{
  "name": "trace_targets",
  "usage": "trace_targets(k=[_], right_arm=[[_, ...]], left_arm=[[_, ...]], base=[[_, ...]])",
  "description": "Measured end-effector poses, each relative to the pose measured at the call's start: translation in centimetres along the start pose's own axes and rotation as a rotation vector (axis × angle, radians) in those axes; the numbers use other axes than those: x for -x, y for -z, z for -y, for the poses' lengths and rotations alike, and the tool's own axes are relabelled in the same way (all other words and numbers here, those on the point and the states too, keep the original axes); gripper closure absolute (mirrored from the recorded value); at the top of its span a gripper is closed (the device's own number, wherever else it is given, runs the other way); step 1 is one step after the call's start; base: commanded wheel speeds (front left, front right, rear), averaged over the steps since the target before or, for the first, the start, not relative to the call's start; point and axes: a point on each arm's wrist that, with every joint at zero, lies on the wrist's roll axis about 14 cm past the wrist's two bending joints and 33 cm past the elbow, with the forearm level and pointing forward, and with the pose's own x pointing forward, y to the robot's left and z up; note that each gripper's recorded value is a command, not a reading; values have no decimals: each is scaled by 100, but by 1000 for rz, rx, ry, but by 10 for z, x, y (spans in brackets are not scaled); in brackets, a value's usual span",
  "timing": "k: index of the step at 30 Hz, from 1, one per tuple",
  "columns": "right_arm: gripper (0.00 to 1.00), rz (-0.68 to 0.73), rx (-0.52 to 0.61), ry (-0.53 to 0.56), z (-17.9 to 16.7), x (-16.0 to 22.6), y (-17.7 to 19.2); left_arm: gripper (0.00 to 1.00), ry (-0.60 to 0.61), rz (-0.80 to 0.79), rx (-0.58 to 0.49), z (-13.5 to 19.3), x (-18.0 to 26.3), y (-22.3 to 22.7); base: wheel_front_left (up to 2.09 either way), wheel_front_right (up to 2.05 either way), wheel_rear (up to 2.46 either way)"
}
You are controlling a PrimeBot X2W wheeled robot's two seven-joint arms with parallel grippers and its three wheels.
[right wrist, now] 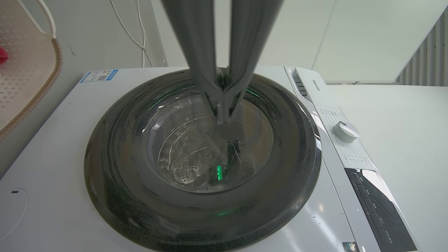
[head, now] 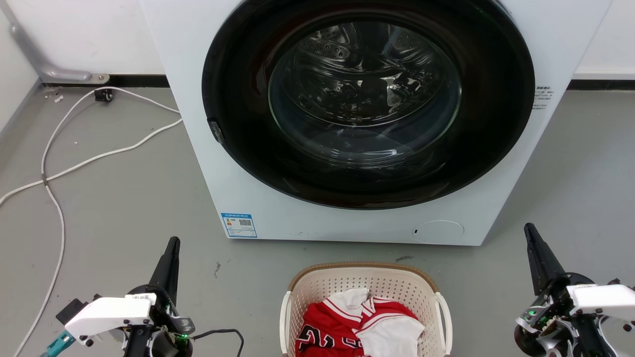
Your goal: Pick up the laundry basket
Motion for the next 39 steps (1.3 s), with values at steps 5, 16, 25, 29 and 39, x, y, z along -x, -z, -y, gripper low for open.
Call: trace_targets(k=[5, 16, 25, 29, 39], right_arm=[[100, -2, 0, 0, 0, 0, 0], [100, -1, 0, 0, 0, 0, 0], [100, -1, -1, 0, 0, 0, 0], [0, 0, -3, 19, 6, 2, 0], [0, 15, -4, 85, 29, 15, 2]], left_arm=[[100, 0, -2, 0, 0, 0, 0], [100, 0, -1, 0, 0, 0, 0], [100, 0, -1, 1, 0, 0, 0], [0, -20, 0, 4, -7, 2, 0], [0, -88, 21, -5, -30, 15, 1]], base=[[0, 0, 0], [0, 0, 0], [0, 0, 0], [0, 0, 0], [0, 0, 0]])
